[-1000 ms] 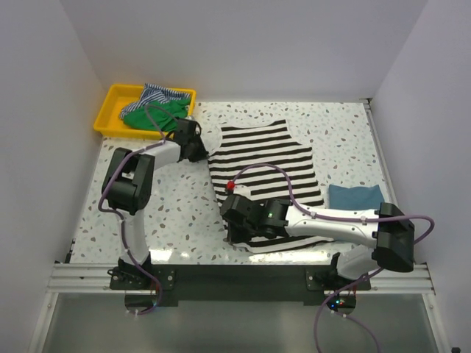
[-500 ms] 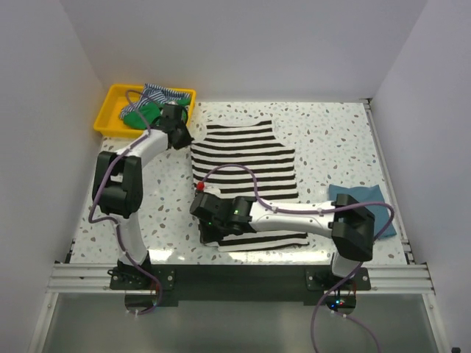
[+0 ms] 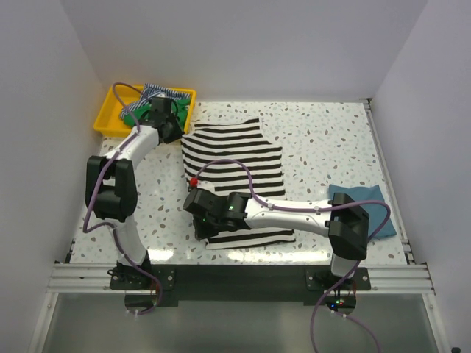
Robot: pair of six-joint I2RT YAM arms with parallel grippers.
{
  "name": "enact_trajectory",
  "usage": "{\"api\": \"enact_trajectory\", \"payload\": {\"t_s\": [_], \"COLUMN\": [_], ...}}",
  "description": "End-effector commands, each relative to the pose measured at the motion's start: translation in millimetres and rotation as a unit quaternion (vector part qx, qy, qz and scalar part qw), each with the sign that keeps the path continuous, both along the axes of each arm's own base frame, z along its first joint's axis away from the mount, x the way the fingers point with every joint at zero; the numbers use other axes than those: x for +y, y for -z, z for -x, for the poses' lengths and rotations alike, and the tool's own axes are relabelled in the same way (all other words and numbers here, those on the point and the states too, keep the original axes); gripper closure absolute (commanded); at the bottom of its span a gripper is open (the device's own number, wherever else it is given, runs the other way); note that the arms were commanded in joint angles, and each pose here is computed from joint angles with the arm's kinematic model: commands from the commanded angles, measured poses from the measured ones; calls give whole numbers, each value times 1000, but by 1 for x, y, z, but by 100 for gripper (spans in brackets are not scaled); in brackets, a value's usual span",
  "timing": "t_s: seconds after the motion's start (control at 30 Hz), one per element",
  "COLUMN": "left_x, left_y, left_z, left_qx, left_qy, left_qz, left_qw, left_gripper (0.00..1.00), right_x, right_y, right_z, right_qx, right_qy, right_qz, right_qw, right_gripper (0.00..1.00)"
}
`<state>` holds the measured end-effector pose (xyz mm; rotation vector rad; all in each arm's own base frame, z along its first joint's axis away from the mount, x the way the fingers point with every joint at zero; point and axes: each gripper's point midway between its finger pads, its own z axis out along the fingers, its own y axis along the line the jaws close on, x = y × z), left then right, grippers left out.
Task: Fold and stack the tank tops
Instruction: Flatten the tank top out
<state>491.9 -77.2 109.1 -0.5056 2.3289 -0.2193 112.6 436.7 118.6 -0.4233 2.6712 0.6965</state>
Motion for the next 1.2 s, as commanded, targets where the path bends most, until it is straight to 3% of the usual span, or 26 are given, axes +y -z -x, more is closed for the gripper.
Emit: {"api": "enact_trajectory", "payload": {"t_s": [0.0,0.27,0.4,0.47,0.5,0.57,0.6,0.63,0.83,1.0,1.17], "left_x": [-1,-11,-42,-50,-51,-48,-41,-39,-38,-43,-43], "left_y": [-25,-32,-37,-39,-36,-32,-30,-32,-29,-24,-18], "left_z": [-14,-24,-30,-34,-34,-34,-31,-32,-30,-29,-26], "left_qx": [-43,-52,-68,-68,-63,-59,-56,-58,-56,-47,-41], "left_qy": [14,37,88,92,87,74,58,56,57,70,71], "left_qz": [8,24,72,81,84,81,70,70,69,76,77], "left_qw": [999,998,991,990,991,992,994,994,994,994,994], "left_gripper": [100,100,100,100,100,100,100,100,100,100,100], "right_x": [-2,-8,-20,-12,-7,0,-19,-20,-83,-96,-96], "right_y": [-8,-8,-15,-12,-11,-12,-13,-20,-8,-5,1], "right_z": [-3,-15,-12,-7,2,7,3,1,-44,-59,-84], "right_qx": [-17,-53,-75,-71,-67,-79,-97,-99,-97,-100,-112], "right_qy": [-1,7,1,-27,-47,-67,-53,-49,48,75,101], "right_qz": [6,44,73,59,51,38,54,46,61,66,120], "right_qw": [1000,998,994,995,995,994,992,993,992,990,981], "right_gripper": [100,100,99,89,74,58,37,34,34,37,50]}}
